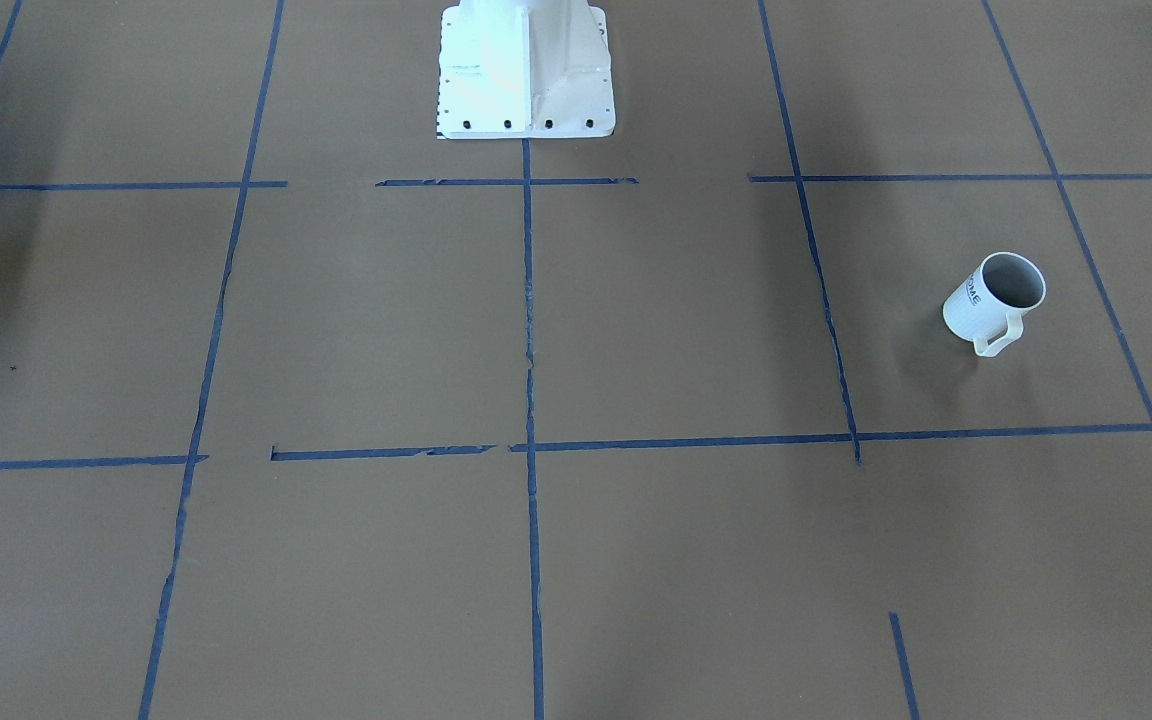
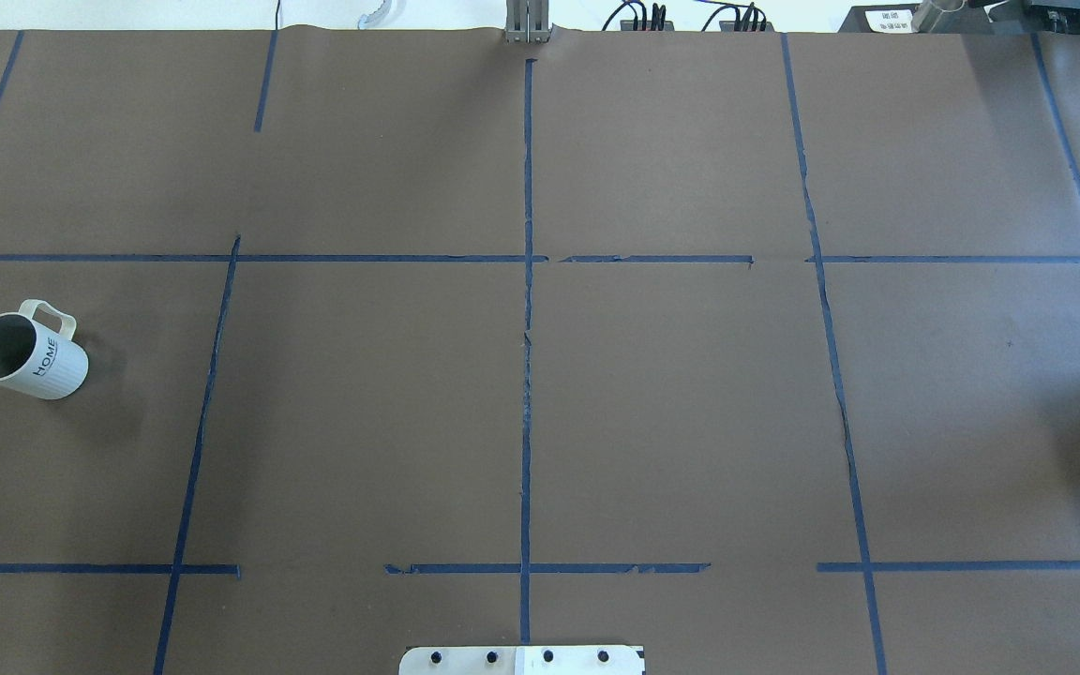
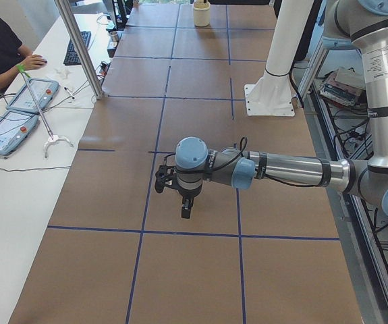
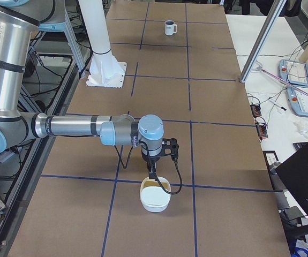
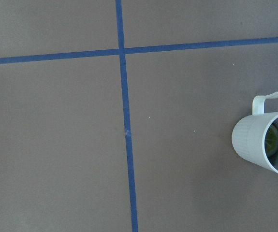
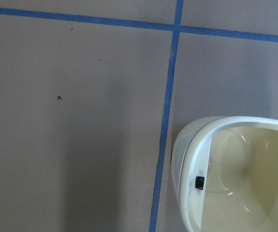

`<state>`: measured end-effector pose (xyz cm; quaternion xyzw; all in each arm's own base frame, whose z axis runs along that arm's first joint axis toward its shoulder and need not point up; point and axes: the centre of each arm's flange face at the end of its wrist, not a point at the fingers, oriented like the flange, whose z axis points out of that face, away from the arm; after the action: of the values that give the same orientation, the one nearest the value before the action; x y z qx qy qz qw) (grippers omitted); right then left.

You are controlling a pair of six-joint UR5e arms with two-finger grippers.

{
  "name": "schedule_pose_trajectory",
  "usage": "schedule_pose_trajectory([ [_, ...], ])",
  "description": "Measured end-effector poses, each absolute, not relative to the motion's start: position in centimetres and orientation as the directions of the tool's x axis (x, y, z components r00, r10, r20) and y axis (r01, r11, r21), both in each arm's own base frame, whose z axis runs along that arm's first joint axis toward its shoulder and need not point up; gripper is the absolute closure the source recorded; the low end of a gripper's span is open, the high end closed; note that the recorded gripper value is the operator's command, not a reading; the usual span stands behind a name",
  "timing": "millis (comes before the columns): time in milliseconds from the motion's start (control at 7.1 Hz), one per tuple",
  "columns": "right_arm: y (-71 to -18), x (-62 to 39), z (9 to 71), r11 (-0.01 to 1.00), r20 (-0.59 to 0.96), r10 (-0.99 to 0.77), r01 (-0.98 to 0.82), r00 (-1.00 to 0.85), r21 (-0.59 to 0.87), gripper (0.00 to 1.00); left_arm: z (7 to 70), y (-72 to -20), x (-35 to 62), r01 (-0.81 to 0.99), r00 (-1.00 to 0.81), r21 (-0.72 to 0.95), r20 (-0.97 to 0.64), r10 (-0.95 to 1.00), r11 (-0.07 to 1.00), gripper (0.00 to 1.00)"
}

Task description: Left arm hands cup to right arm to dump lemon

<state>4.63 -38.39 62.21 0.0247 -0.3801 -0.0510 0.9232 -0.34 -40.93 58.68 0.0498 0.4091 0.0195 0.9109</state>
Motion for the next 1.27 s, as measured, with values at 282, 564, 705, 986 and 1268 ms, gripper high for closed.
schedule_pose_trajectory([
  [282,-38.7,4.4,62.0,0.989,0.699,-0.143,0.079,0.701,0.123,0.00,56.4,-42.2,5.9,0.033,0.646,0.072,-0.762,0.033,0.997,0.00],
  [564,-38.9,3.8,62.0,0.985,0.697,-0.167,0.093,0.697,0.143,0.00,56.4,-43.9,11.1,0.024,0.691,0.063,-0.723,0.029,0.998,0.00],
  [705,-38.9,3.6,62.0,0.984,0.697,-0.172,0.097,0.696,0.146,0.00,57.1,-44.5,12.1,0.020,0.702,0.053,-0.712,0.024,0.998,0.00],
  [986,-39.0,3.4,62.0,0.984,0.696,-0.177,0.100,0.695,0.150,0.00,58.0,-45.1,13.5,0.002,0.707,0.038,-0.707,0.025,0.999,0.00],
  [1268,-39.0,3.3,62.0,0.983,0.697,-0.179,0.102,0.694,0.151,0.00,58.3,-46.3,15.2,-0.018,0.705,0.031,-0.708,0.035,0.999,0.10],
])
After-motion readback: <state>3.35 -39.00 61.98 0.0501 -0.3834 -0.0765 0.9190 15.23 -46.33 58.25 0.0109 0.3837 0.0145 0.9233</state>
